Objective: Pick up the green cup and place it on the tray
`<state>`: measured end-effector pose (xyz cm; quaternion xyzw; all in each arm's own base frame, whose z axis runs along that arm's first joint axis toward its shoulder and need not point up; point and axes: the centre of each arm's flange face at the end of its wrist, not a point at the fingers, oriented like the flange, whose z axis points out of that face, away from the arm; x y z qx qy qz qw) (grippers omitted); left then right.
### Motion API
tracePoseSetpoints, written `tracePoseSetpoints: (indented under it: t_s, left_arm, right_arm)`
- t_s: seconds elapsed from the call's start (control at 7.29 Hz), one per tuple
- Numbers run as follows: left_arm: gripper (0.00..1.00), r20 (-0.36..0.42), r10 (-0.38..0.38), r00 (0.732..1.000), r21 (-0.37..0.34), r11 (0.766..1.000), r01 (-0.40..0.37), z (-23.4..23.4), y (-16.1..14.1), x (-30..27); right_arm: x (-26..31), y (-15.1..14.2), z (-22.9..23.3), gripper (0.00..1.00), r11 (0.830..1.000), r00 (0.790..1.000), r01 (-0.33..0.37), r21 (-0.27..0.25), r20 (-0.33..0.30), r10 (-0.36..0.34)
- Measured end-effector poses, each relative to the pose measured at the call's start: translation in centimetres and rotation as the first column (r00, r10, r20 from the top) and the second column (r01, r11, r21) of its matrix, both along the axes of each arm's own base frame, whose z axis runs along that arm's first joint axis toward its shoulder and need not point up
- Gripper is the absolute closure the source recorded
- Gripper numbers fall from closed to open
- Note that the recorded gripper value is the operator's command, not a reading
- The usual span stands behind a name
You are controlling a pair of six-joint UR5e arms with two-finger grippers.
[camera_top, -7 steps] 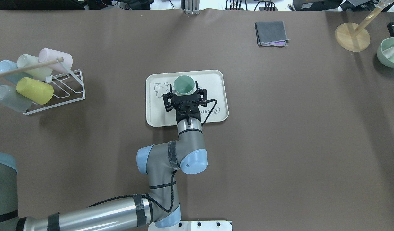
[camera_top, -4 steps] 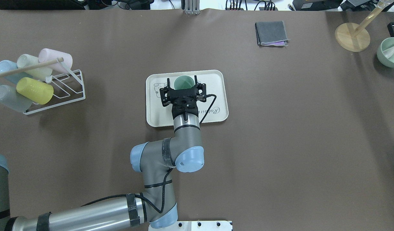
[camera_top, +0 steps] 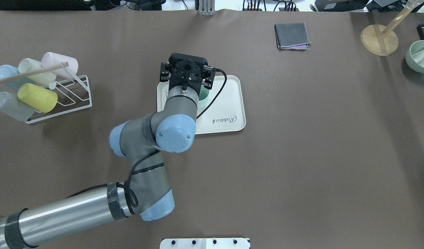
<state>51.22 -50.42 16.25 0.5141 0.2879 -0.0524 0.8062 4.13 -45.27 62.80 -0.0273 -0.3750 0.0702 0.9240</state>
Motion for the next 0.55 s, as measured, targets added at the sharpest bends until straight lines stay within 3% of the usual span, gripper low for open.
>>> tracePoseSetpoints:
  t_s: [0.14, 0.27, 0.41, 0.55]
  left_arm:
    - [0.01, 0.082, 0.113, 0.990, -0.013, 0.994, -0.112, 1.4, -4.0, -5.0]
    - [0.01, 0.134, 0.198, 0.971, -0.089, 0.978, -0.187, 4.0, -7.6, -9.7]
    - [0.01, 0.156, 0.254, 0.954, -0.212, 0.952, -0.219, 7.3, -10.8, -14.7]
    - [0.01, 0.147, 0.284, 0.948, -0.349, 0.911, -0.219, 10.8, -13.2, -20.0]
  right_arm:
    - [1.2, 0.9, 0.4, 0.00, 1.000, 1.000, -0.026, -0.010, 0.000, 0.026]
    - [2.2, 2.0, 0.8, 0.00, 0.999, 0.999, -0.049, -0.022, 0.000, 0.049]
    - [2.7, 2.6, 1.0, 0.00, 0.998, 0.998, -0.061, -0.027, -0.013, 0.061]
    - [3.0, 2.9, 1.2, 0.00, 0.997, 0.997, -0.066, -0.028, -0.033, 0.065]
